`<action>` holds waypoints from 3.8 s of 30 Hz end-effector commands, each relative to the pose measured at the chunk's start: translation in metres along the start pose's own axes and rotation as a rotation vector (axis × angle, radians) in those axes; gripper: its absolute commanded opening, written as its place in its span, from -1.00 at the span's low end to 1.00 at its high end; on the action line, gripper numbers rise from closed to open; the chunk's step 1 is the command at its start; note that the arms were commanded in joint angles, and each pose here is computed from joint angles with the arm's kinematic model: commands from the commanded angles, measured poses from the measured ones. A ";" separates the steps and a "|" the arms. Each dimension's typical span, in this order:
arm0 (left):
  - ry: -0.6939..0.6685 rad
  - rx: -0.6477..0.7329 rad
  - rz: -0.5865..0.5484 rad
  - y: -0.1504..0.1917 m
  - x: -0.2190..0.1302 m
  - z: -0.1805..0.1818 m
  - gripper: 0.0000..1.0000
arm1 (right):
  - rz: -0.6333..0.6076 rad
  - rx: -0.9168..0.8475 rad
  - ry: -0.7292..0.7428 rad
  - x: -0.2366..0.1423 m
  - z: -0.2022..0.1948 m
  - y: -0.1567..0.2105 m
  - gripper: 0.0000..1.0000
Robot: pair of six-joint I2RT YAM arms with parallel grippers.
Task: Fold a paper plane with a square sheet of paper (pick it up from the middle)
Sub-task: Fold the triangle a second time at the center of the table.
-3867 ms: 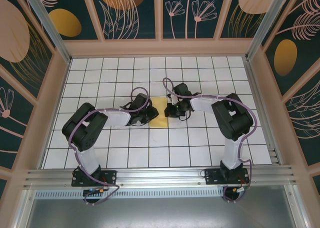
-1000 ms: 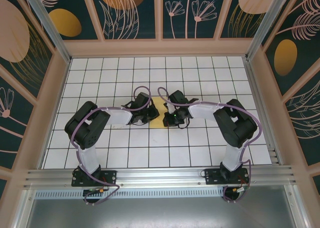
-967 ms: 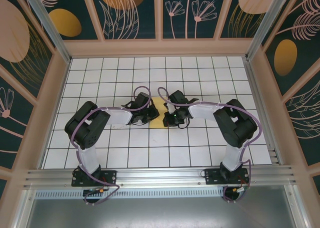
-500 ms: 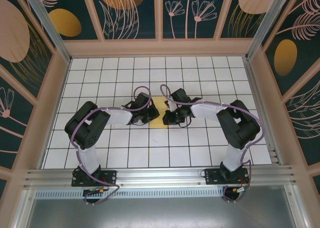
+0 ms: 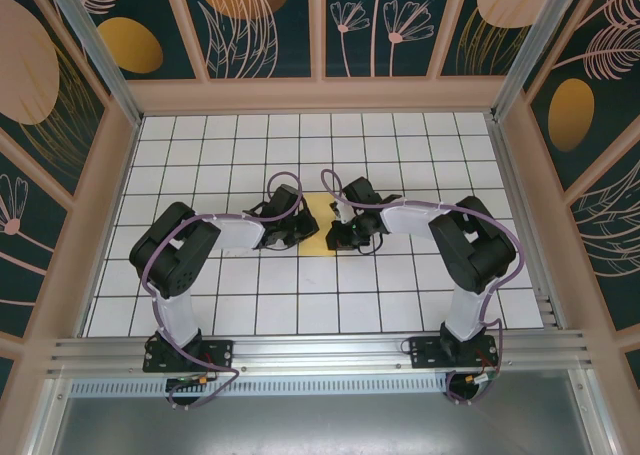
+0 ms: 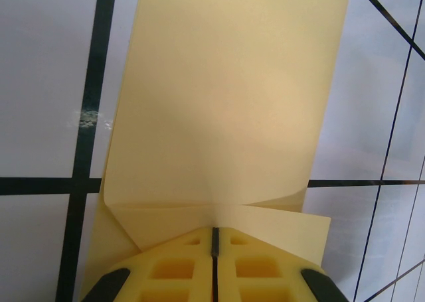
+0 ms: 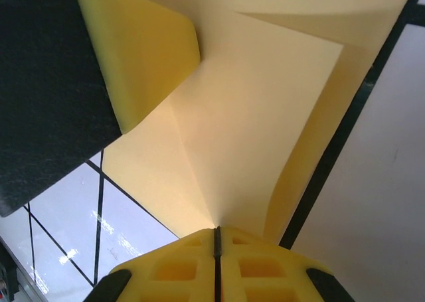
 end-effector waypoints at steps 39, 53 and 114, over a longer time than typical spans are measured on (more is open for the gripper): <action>-0.131 -0.037 0.084 0.019 0.012 0.042 -0.81 | -0.048 0.059 -0.041 -0.002 0.007 -0.020 -0.86; -0.130 -0.034 0.051 0.016 0.010 0.040 -0.80 | 0.034 0.053 0.040 -0.006 -0.007 0.014 -0.87; -0.073 0.042 0.034 0.034 0.002 0.013 -1.00 | 0.249 0.192 0.392 0.024 -0.072 0.077 -0.99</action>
Point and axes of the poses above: each hand's point on the last joint's axis, 136 mm out from that joint toward the fingers, its own x axis out along the fingers, its own z axis along the line the jaws close on, y = z × x, the point moved 7 cm from there along -x, back along the fingers, and after that the axes turned 8 degrees about -x, right-handed, at the moved point
